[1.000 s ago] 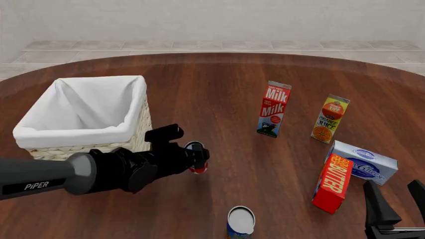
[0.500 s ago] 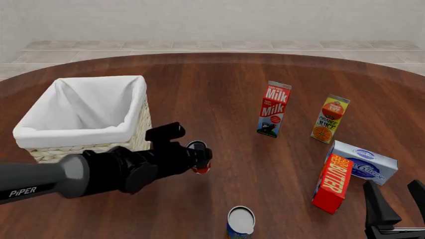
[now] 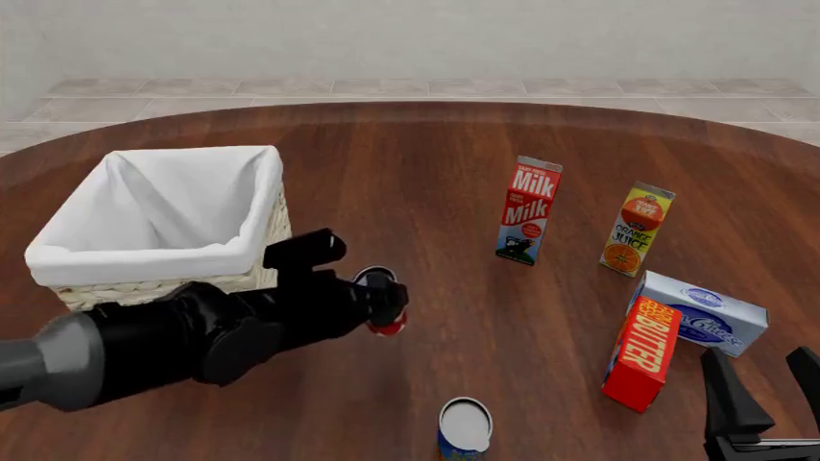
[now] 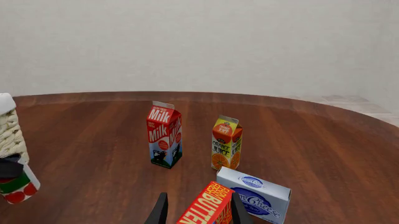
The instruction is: Pick up the tomato sauce, and put it in the basket.
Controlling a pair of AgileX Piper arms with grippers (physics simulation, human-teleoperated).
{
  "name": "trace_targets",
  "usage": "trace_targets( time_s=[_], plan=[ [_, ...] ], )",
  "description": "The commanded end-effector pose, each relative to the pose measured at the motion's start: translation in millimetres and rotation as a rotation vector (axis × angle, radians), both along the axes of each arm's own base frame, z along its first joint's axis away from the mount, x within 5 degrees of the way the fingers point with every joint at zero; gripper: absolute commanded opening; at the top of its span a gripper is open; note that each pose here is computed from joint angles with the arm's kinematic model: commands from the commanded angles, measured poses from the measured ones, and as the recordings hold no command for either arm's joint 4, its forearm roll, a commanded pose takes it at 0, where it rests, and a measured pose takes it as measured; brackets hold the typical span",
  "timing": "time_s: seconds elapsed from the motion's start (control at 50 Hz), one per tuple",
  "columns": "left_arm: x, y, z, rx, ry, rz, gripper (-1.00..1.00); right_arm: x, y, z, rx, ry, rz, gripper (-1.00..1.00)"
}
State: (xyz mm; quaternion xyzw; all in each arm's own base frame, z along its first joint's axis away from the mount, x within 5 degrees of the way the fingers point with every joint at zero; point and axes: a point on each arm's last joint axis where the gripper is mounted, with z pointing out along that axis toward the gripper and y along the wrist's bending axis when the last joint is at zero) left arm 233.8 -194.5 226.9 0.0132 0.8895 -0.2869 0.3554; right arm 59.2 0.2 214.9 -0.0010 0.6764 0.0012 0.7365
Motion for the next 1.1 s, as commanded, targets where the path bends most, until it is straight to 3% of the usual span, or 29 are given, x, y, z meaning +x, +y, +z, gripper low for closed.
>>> trace_targets(
  time_s=[0.02, 0.48, 0.54, 0.56, 1.1],
  plan=[
    [-16.5, 7.5, 19.3, -0.017, -0.026, -0.019, -1.0, -0.4, -0.2, -0.3, 0.0, 0.0, -0.003, 1.0],
    [-52.9, 25.6, 57.2, -0.07, -0.048, -0.043, -1.0, -0.4, -0.2, -0.3, 0.0, 0.0, -0.003, 1.0],
    [-57.4, 25.6, 59.7, -0.081, -0.039, -0.047, -1.0, -0.4, -0.2, -0.3, 0.0, 0.0, -0.003, 1.0],
    [-62.1, 19.3, 58.6, -0.108, -0.003, -0.05, -1.0, -0.4, -0.2, -0.3, 0.0, 0.0, -0.003, 1.0],
    [-105.2, 66.1, 129.5, -0.176, -0.07, -0.041, -1.0, -0.4, -0.2, -0.3, 0.0, 0.0, -0.003, 1.0]
  ],
)
